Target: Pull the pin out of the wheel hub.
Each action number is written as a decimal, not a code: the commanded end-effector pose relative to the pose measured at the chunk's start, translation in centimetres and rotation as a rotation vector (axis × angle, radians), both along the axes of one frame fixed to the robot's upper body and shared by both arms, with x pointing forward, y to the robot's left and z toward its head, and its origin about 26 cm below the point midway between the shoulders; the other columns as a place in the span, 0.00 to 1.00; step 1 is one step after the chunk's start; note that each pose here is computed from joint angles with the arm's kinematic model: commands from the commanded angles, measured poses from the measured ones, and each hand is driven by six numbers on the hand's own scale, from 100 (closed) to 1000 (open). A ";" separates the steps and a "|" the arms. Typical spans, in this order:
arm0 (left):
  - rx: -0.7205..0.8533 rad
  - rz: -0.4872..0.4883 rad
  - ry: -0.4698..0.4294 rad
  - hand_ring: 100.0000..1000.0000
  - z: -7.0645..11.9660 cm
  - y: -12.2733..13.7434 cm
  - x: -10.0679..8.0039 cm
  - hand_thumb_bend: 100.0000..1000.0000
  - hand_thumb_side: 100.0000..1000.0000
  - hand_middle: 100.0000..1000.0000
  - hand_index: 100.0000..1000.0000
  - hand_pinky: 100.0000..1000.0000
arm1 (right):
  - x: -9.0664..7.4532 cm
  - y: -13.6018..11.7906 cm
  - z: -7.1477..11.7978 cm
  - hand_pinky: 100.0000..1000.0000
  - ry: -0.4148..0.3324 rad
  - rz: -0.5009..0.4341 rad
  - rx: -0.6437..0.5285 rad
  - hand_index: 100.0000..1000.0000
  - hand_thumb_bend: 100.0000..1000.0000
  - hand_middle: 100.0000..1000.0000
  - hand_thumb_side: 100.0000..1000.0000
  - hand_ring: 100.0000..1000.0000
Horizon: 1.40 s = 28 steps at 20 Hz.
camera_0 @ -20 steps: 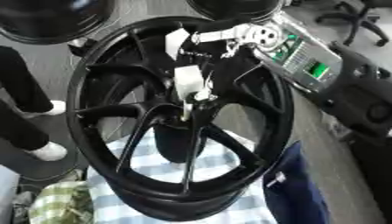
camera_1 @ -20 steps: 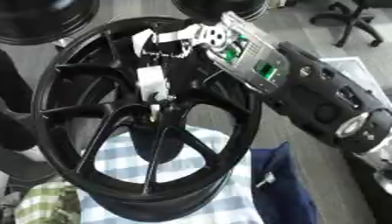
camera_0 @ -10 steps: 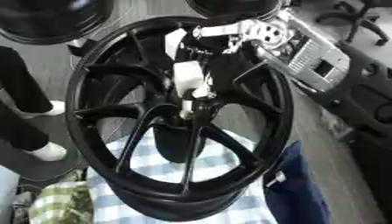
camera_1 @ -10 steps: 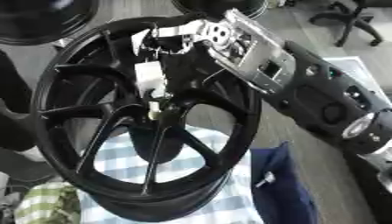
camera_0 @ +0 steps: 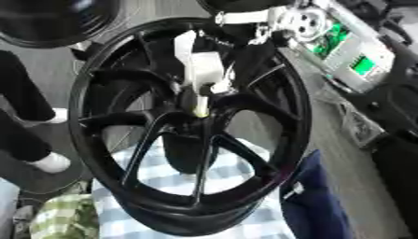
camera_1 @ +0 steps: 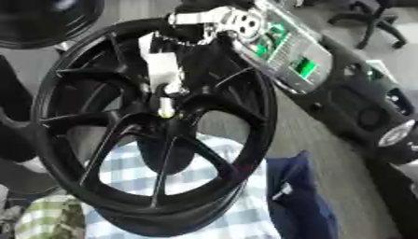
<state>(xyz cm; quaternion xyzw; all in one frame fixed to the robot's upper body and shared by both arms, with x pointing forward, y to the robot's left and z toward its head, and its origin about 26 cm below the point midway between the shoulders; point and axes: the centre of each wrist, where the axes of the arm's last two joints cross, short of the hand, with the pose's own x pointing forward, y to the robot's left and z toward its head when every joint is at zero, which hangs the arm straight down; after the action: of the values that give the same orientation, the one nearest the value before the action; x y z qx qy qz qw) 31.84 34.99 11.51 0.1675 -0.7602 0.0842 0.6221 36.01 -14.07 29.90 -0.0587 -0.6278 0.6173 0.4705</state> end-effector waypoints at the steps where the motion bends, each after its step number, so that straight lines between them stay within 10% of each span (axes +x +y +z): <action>1: 0.016 0.009 -0.027 0.54 1.0 0.5 0.0 0.67 0.19 0.53 0.54 0.69 | -1.0 -2.5 2.6 0.75 -0.072 -0.042 0.081 0.46 0.27 0.34 0.00 0.56; 11: 0.015 0.021 -0.041 0.54 1.3 0.6 0.0 0.67 0.19 0.53 0.54 0.69 | -3.2 -15.5 2.9 0.77 -0.284 -0.537 0.400 0.51 0.26 0.39 0.00 0.58; 12: 0.014 0.023 -0.042 0.54 1.4 0.7 0.0 0.67 0.19 0.53 0.54 0.69 | -3.2 -16.9 2.5 0.77 -0.312 -0.608 0.416 0.52 0.11 0.40 0.00 0.58; 13: 0.014 0.025 -0.044 0.54 1.4 0.7 0.0 0.67 0.19 0.53 0.54 0.69 | -3.2 -18.3 2.0 0.77 -0.345 -0.681 0.430 0.52 0.27 0.39 0.00 0.58; 19: 0.011 0.035 -0.053 0.54 1.6 0.8 0.0 0.67 0.19 0.53 0.54 0.69 | -3.4 -24.6 -2.5 0.78 -0.438 -1.011 0.422 0.65 0.37 0.51 0.00 0.67; 22: 0.009 0.038 -0.053 0.53 1.6 0.8 0.0 0.67 0.19 0.53 0.54 0.69 | -3.5 -26.7 -5.0 0.82 -0.406 -1.100 0.407 0.85 0.42 0.74 0.07 0.81; 28: 0.007 0.039 -0.055 0.53 1.6 0.8 0.1 0.67 0.19 0.53 0.54 0.69 | -3.7 -28.7 -8.1 0.88 -0.375 -1.193 0.492 0.93 0.56 0.86 0.23 0.90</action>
<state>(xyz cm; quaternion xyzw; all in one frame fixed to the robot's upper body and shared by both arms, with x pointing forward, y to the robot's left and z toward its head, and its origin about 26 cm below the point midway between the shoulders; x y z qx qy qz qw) 31.89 35.38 11.88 0.1761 -0.7638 0.0996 0.6130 32.53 -42.02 20.87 -0.3824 -0.6743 0.0803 0.6266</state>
